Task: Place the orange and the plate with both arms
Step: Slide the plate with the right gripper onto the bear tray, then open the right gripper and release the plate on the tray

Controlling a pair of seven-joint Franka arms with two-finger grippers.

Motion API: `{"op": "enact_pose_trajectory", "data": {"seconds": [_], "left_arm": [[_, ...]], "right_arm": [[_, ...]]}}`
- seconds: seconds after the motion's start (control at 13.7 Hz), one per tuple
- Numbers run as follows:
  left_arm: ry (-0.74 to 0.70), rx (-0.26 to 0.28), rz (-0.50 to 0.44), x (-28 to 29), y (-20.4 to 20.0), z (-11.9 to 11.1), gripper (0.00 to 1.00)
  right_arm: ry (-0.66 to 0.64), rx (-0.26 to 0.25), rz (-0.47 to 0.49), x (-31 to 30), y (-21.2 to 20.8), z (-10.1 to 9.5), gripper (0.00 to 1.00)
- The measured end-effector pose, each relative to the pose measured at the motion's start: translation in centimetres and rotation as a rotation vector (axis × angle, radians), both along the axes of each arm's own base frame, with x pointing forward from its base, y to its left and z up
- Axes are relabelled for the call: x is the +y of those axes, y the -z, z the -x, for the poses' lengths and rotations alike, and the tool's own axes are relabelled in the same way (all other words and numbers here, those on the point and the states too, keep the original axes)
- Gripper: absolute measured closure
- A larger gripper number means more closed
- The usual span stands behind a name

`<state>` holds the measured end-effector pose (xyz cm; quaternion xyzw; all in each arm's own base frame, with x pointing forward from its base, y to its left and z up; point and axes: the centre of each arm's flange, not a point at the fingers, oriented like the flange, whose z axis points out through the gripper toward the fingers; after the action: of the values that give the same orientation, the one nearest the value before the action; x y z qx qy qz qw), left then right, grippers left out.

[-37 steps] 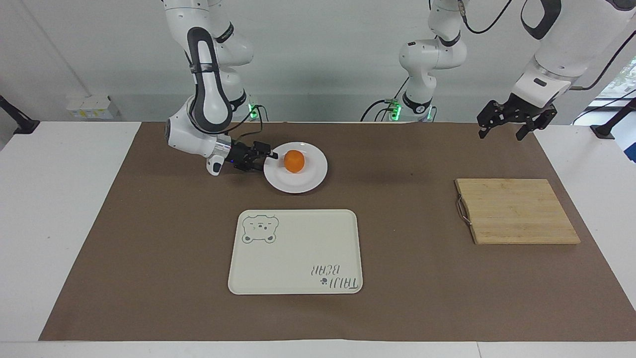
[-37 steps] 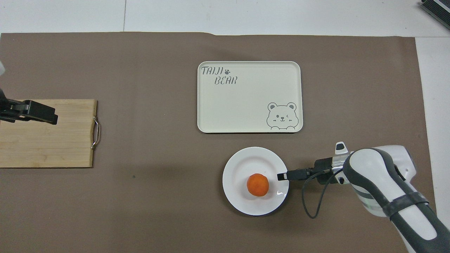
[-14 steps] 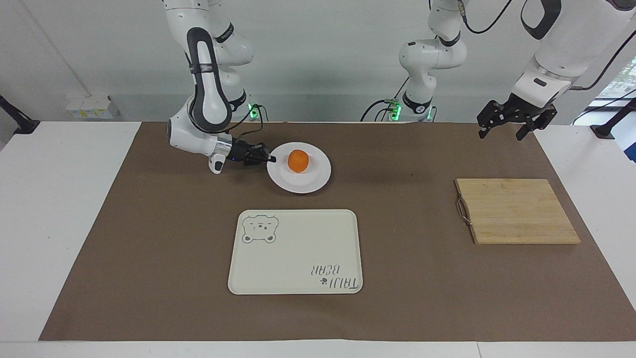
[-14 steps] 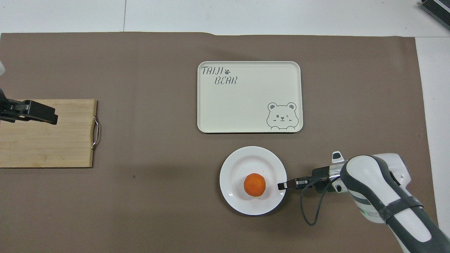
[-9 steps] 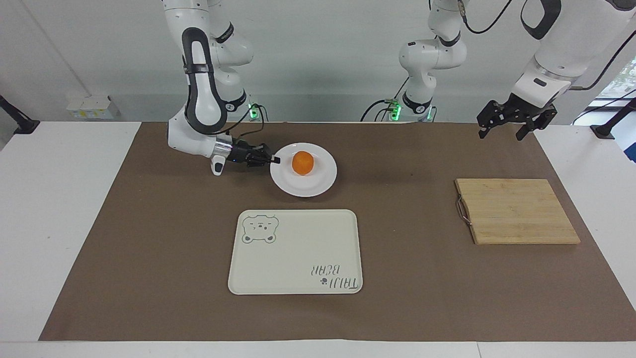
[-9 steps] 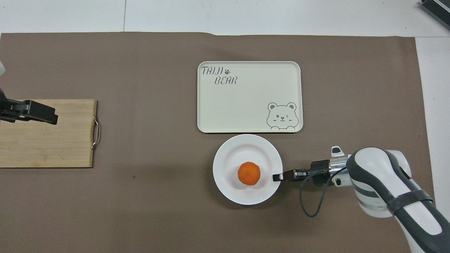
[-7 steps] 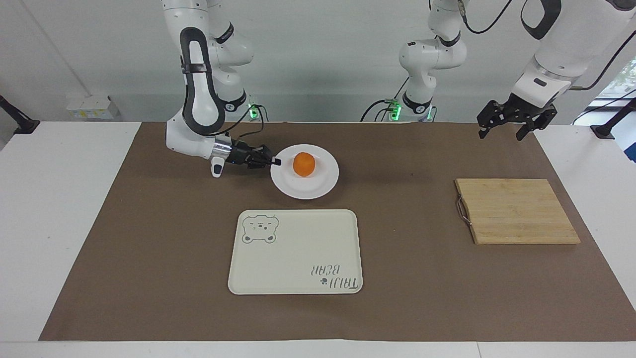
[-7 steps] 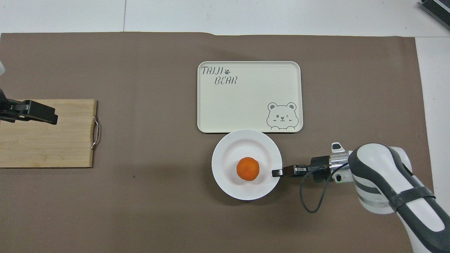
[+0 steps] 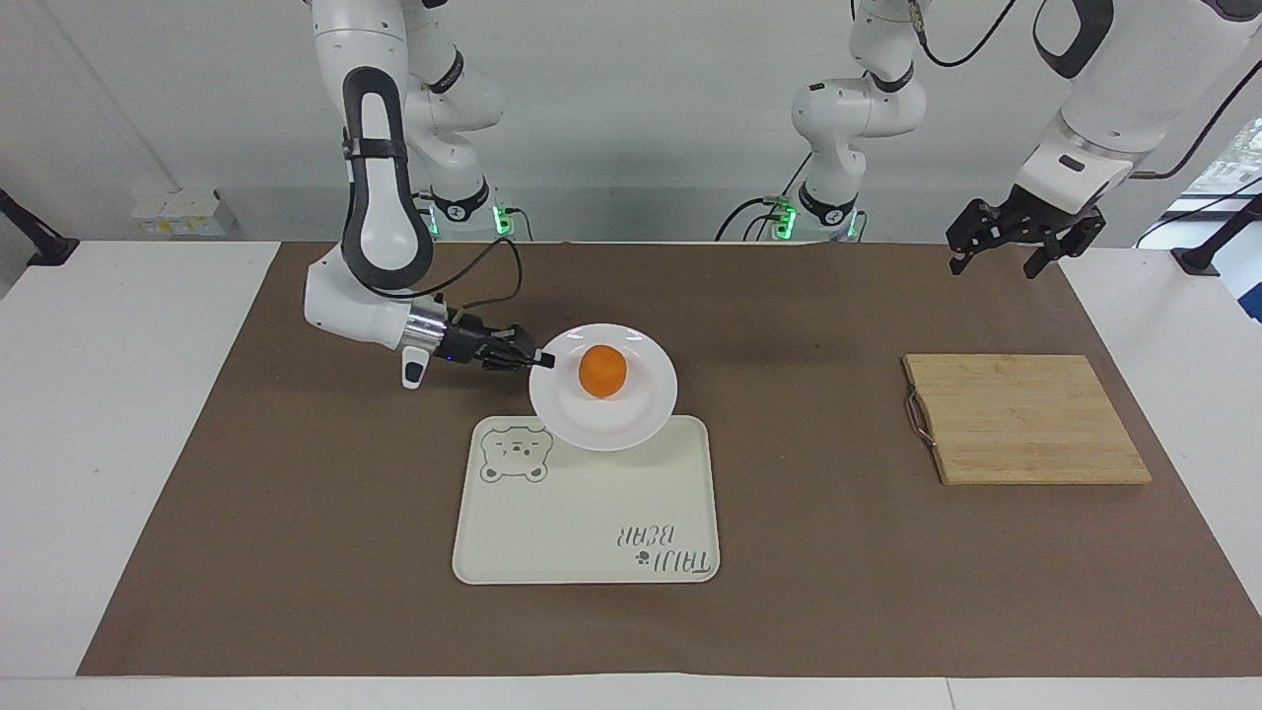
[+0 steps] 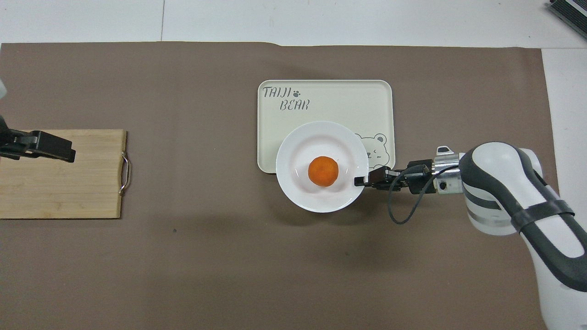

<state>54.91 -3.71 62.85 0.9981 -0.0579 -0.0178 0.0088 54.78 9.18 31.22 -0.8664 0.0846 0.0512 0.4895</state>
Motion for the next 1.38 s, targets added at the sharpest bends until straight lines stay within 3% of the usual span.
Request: {"op": "enact_pose_trajectory", "data": {"seconds": [0.44, 0.66, 1.38], "left_arm": [[0.0, 0.0, 0.0, 0.0, 0.0, 0.0, 0.0], [0.0, 0.0, 0.0, 0.0, 0.0, 0.0, 0.0], [0.0, 0.0, 0.0, 0.0, 0.0, 0.0, 0.0]], "right_arm": [[0.121, 0.0, 0.033, 0.4, -1.9, -7.2, 0.96], [0.142, 0.027, 0.033, 0.6, -0.5, -9.5, 0.96], [0.065, 0.067, 0.12, 0.8, 3.1, -8.8, 0.96]]}}
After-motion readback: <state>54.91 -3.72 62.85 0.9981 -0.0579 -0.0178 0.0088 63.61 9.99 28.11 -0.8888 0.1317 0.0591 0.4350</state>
